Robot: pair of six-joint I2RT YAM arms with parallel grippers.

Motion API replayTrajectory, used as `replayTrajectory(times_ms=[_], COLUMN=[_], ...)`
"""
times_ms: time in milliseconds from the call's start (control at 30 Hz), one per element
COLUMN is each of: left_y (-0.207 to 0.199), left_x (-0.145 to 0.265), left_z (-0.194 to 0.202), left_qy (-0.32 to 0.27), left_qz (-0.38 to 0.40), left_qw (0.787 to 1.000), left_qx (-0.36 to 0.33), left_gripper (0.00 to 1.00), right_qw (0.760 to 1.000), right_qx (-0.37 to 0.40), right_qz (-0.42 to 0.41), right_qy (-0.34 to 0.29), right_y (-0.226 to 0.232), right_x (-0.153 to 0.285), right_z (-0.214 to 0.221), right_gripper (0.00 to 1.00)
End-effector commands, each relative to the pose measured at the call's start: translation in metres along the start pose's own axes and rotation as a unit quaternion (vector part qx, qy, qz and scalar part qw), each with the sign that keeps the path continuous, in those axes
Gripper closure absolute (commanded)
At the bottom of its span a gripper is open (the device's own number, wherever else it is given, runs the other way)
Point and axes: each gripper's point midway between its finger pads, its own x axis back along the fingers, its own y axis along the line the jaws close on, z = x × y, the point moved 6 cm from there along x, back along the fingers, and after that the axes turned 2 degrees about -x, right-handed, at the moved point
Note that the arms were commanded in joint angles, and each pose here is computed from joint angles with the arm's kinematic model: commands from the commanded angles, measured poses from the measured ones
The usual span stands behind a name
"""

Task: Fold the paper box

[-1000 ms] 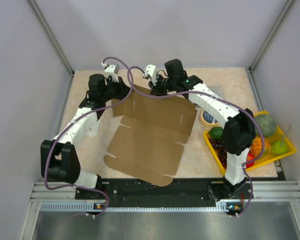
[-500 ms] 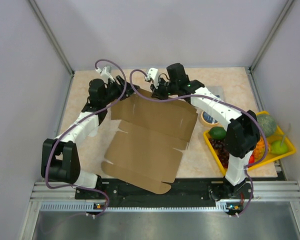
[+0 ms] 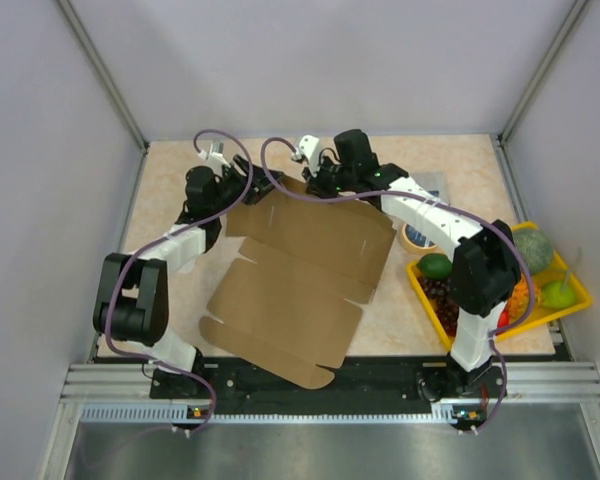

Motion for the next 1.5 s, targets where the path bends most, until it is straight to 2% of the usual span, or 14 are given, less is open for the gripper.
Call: replayTrajectory(times_ms=[0, 100, 167, 200, 300, 367, 467, 533, 600, 700, 767, 1000, 1333, 1467], left_y=[-0.019, -0.022, -0.004, -0.013, 0.004, 0.024, 0.039, 0.053, 0.071, 0.087, 0.097, 0.122, 0.136, 0.139], left_x=[0.011, 0.039, 0.066, 0.082, 0.114, 0.129, 0.141, 0.144, 0.148, 0.142, 0.133, 0.109, 0.086, 0.076], left_z=[0.011, -0.002, 0.003, 0.001, 0.016, 0.035, 0.051, 0.054, 0.059, 0.060, 0.067, 0.069, 0.049, 0.046], left_qy=[0.048, 0.021, 0.021, 0.004, -0.009, 0.011, 0.005, 0.001, 0.018, 0.055, 0.082, 0.083, 0.065, 0.058], left_qz=[-0.004, -0.086, -0.130, -0.123, -0.154, -0.187, -0.197, -0.218, -0.267, -0.304, -0.290, -0.271, -0.276, -0.256], left_qw=[0.997, 0.983, 0.977, 0.974, 0.967, 0.964, 0.962, 0.956, 0.945, 0.935, 0.941, 0.950, 0.948, 0.953], left_qx=[-0.065, -0.162, -0.167, -0.191, -0.203, -0.190, -0.190, -0.198, -0.191, -0.172, -0.154, -0.134, -0.145, -0.151], left_gripper=[0.46, 0.43, 0.42, 0.41, 0.41, 0.42, 0.48, 0.61, 0.62, 0.51, 0.47, 0.38, 0.36, 0.43], right_qw=[0.995, 0.996, 0.996, 0.996, 0.996, 0.994, 0.994, 0.993, 0.993, 0.993, 0.992, 0.993, 0.992, 0.993], right_qx=[0.050, 0.065, 0.061, 0.060, 0.071, 0.084, 0.086, 0.088, 0.087, 0.088, 0.089, 0.086, 0.089, 0.087], right_qz=[0.003, 0.020, 0.018, 0.016, -0.003, -0.012, -0.021, -0.027, -0.026, -0.025, -0.026, -0.024, -0.027, -0.029], right_qy=[-0.082, -0.062, -0.064, -0.063, -0.061, -0.065, -0.069, -0.074, -0.075, -0.079, -0.083, -0.078, -0.082, -0.081], right_y=[0.010, 0.001, -0.006, -0.008, -0.008, -0.007, -0.005, -0.004, -0.003, -0.003, -0.003, -0.003, -0.003, -0.003], right_x=[0.008, 0.015, 0.022, 0.024, 0.028, 0.030, 0.032, 0.033, 0.036, 0.039, 0.040, 0.038, 0.038, 0.036], right_z=[-0.046, -0.036, -0.032, -0.030, -0.025, -0.026, -0.028, -0.031, -0.032, -0.036, -0.039, -0.036, -0.038, -0.038], right_gripper=[1.00, 1.00, 1.00, 1.00, 1.00, 1.00, 1.00, 1.00, 1.00, 1.00, 1.00, 1.00, 1.00, 1.00])
